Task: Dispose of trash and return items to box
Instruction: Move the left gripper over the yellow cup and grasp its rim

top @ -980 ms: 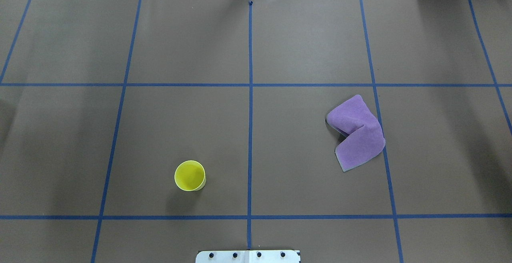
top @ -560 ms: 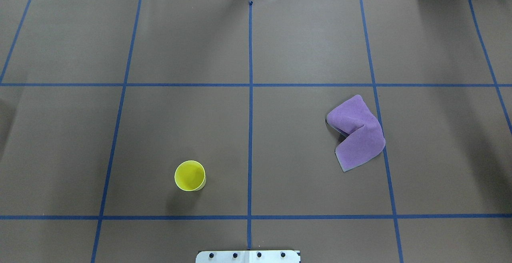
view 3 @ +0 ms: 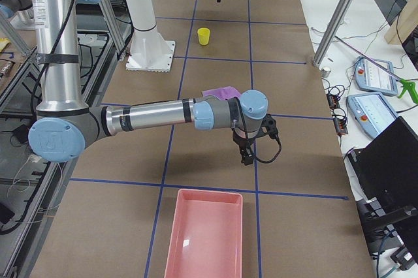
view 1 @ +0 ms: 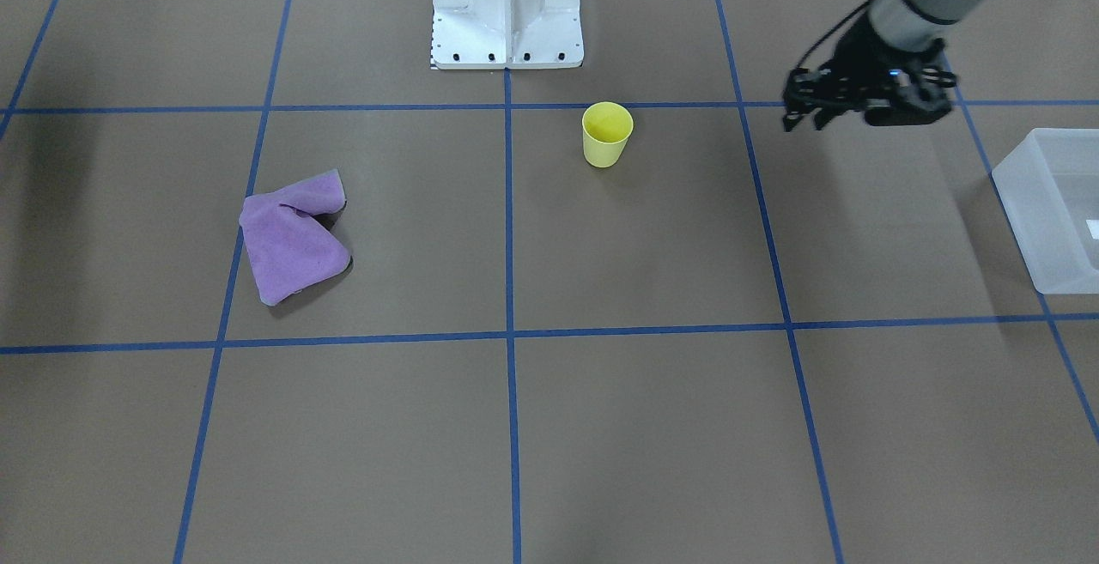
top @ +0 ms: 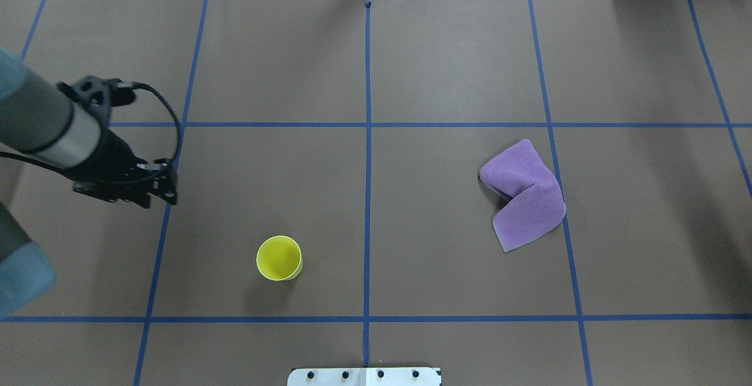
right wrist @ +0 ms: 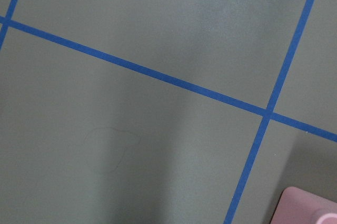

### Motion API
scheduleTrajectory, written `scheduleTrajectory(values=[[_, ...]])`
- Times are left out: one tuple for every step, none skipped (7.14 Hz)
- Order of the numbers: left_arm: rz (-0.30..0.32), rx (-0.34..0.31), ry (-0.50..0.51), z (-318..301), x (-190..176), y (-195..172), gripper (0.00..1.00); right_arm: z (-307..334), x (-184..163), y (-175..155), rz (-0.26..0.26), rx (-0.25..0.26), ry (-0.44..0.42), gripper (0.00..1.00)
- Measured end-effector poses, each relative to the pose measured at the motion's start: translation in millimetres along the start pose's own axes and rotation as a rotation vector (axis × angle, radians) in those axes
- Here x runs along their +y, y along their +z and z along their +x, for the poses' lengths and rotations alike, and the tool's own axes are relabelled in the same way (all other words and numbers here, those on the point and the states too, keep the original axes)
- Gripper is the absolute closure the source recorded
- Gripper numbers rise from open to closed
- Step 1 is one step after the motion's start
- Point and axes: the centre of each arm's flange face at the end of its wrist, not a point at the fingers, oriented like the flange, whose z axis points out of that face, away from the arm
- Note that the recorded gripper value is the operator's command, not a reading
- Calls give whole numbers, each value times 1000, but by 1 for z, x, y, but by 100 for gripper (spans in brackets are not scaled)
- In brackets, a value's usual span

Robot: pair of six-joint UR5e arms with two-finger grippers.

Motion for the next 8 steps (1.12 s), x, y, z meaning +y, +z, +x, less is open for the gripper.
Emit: scheduleTrajectory(values=[[3,-10,12,35,11,23,46,-1,0,1,-2,0,1,0],[-6,-14,28,55,20,40,42,-1,0,2,-3,-1,1,0],[-14,-17,39,66,25,51,39,-1,0,2,-4,-1,1,0],[-17,-23,44,74,26,60,39,-1,-1,2,-4,-1,1,0],[-19,-30,48,80,26,68,39,-2,-1,2,-5,-1,1,0],[-26,-34,53,85,30,74,39,-2,-1,2,-5,-2,1,0],[-38,-35,54,90,37,81,41,-2,-1,2,-5,-2,1,0],[-49,-32,50,97,44,89,42,-2,-1,3,-5,-2,2,0]])
